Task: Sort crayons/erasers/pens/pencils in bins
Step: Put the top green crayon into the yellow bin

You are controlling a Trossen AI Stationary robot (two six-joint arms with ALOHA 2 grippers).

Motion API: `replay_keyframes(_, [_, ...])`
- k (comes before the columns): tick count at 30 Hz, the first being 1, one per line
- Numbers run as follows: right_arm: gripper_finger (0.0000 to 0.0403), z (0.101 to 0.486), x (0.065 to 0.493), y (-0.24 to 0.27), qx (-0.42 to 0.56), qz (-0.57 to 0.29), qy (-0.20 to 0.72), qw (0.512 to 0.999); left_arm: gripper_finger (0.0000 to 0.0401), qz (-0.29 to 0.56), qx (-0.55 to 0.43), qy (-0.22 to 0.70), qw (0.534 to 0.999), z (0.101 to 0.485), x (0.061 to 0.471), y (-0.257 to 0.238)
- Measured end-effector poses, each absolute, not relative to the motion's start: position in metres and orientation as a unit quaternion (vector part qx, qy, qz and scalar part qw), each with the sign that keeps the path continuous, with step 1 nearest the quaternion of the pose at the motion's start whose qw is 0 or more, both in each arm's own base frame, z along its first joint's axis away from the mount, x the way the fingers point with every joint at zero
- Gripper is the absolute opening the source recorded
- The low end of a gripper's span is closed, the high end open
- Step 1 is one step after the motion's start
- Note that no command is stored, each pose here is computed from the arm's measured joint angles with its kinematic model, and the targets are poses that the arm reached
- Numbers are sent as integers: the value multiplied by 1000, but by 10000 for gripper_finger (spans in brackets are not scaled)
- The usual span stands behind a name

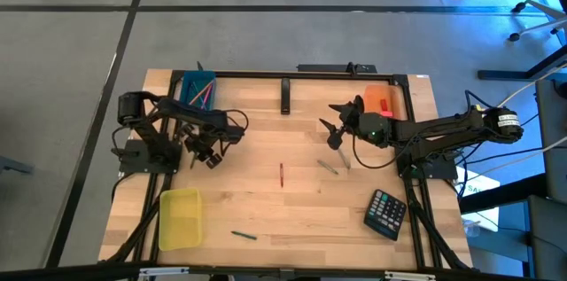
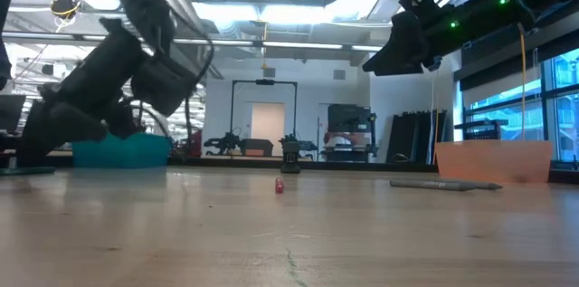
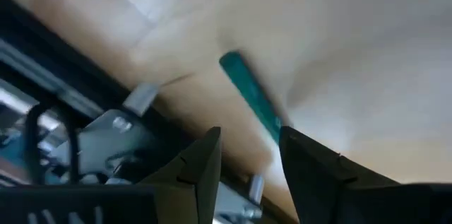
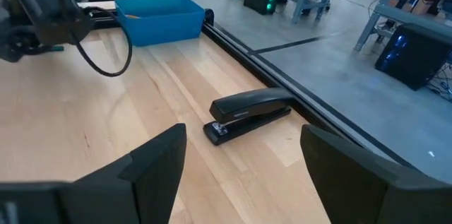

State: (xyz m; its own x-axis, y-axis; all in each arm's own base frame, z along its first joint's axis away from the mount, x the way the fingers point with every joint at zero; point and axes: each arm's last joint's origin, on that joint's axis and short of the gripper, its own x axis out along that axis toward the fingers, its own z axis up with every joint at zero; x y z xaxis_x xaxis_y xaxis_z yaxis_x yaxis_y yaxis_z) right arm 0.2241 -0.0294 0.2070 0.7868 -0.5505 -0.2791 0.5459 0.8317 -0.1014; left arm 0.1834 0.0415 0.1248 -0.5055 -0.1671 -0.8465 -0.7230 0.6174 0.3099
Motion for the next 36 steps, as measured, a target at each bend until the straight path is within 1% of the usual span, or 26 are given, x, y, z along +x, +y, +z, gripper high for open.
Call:
replay_keyframes(5, [281,207,224,-29,-5,-290,149,945,139,311,-324,791,415,110,172,45])
replay_keyframes(10, [281,207,224,-29,-6,-290,149,945,137,293,-337,795,411,108,169,47])
replay_keyframes(15, [281,207,224,-29,-12,-289,151,945,110,276,-358,792,411,109,170,46])
replay_keyframes(21, [281,207,224,-29,-12,-289,151,945,61,276,-352,791,418,109,173,43])
replay_keyframes(26, [281,207,224,-29,-12,-289,151,945,32,286,-345,790,418,109,174,41])
replay_keyframes(32, [281,207,224,-29,-12,-289,151,945,21,296,-319,800,413,115,177,35])
replay_keyframes(34, [281,207,224,-29,-12,-289,151,945,23,298,-304,809,405,122,181,32])
replay_keyframes(36, [281,207,224,-29,-12,-290,151,945,28,297,-289,812,411,132,189,30])
